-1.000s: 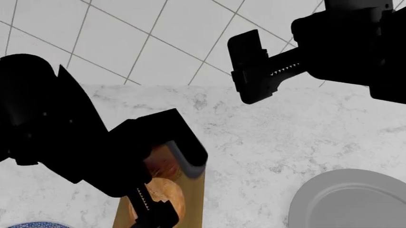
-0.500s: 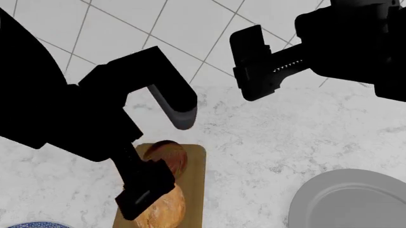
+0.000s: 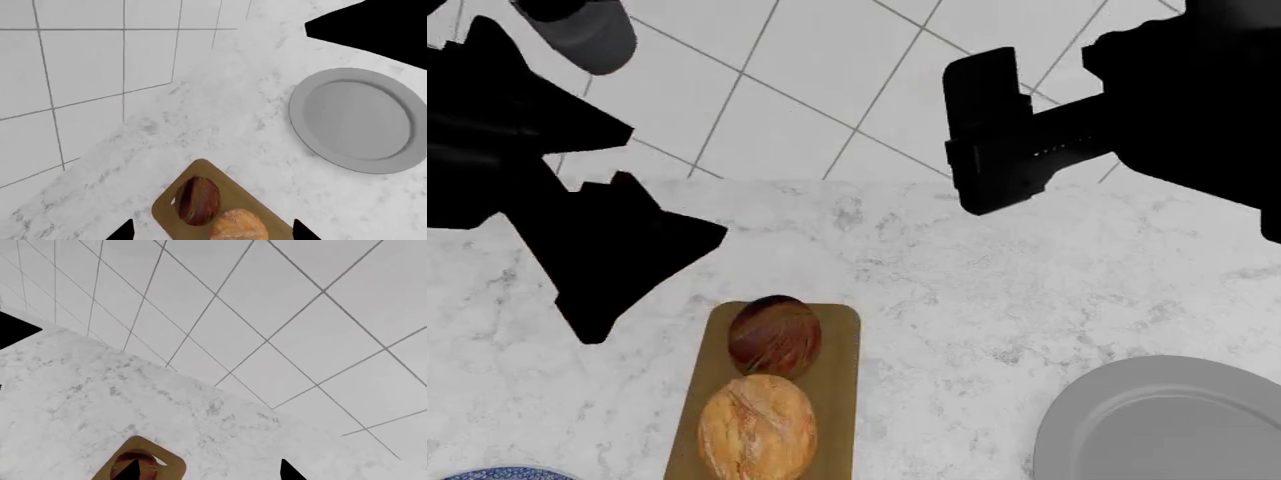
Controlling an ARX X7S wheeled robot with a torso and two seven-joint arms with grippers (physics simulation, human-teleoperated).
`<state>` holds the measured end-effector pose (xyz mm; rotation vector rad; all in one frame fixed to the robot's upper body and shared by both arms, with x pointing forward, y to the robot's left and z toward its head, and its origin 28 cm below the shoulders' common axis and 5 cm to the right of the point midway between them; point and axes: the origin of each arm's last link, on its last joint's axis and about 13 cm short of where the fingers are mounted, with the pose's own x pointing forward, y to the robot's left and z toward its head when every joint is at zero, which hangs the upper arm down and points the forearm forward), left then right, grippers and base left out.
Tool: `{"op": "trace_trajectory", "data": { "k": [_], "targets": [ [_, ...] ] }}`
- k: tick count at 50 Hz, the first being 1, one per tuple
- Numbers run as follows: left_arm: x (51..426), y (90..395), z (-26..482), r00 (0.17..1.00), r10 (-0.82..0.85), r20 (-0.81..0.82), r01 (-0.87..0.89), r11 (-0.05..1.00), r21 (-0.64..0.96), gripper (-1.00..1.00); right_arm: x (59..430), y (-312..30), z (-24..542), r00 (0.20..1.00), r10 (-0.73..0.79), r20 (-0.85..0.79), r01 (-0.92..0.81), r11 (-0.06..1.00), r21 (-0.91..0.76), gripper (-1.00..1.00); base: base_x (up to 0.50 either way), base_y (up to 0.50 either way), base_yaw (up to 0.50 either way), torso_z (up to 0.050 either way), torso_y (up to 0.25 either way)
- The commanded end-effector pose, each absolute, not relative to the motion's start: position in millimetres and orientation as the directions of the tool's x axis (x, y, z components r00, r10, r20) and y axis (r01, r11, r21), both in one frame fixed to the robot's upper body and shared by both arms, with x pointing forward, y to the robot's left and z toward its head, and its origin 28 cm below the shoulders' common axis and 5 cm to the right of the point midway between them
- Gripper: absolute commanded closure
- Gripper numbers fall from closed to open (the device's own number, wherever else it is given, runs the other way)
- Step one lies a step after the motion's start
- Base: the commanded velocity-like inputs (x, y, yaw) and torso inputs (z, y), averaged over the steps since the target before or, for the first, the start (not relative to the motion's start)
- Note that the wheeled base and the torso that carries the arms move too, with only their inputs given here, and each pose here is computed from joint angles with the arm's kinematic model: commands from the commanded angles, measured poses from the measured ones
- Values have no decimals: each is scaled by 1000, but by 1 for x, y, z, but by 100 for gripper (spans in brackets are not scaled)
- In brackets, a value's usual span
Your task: Place all breads on the cutting board.
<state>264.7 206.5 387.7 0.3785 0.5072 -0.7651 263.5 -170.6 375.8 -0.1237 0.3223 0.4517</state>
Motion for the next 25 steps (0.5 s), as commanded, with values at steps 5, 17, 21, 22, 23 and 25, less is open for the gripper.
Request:
{"op": "trace_trajectory", "data": {
  "k": [5, 17, 21, 22, 23, 25],
  "targets": [
    [249, 240, 387, 742, -571, -352, 626, 777, 59, -100, 246, -181, 370, 892, 378, -248, -396, 918, -27, -100, 0, 0, 0, 0, 0],
    [242, 251, 377, 827, -541, -153, 550, 835, 20, -100, 236, -176, 358, 912, 350, -214, -369, 928, -56, -100, 0, 0, 0, 0, 0],
    [235, 253, 370, 841, -528, -119, 534, 845, 19, -100, 230, -172, 351, 919, 350, -183, -366, 928, -64, -100, 0, 0, 0, 0, 0],
    [235, 253, 367, 845, -521, -120, 528, 849, 32, -100, 229, -171, 349, 923, 340, -181, -358, 931, -75, -100, 0, 0, 0, 0, 0],
    [233, 253, 366, 844, -525, -113, 531, 847, 29, -100, 228, -170, 347, 930, 325, -170, -343, 935, -89, -100, 0, 0, 0, 0, 0],
    [230, 252, 367, 851, -517, -97, 521, 853, 31, -100, 225, -168, 346, 940, 307, -148, -324, 940, -109, -100, 0, 0, 0, 0, 0]
  ]
}}
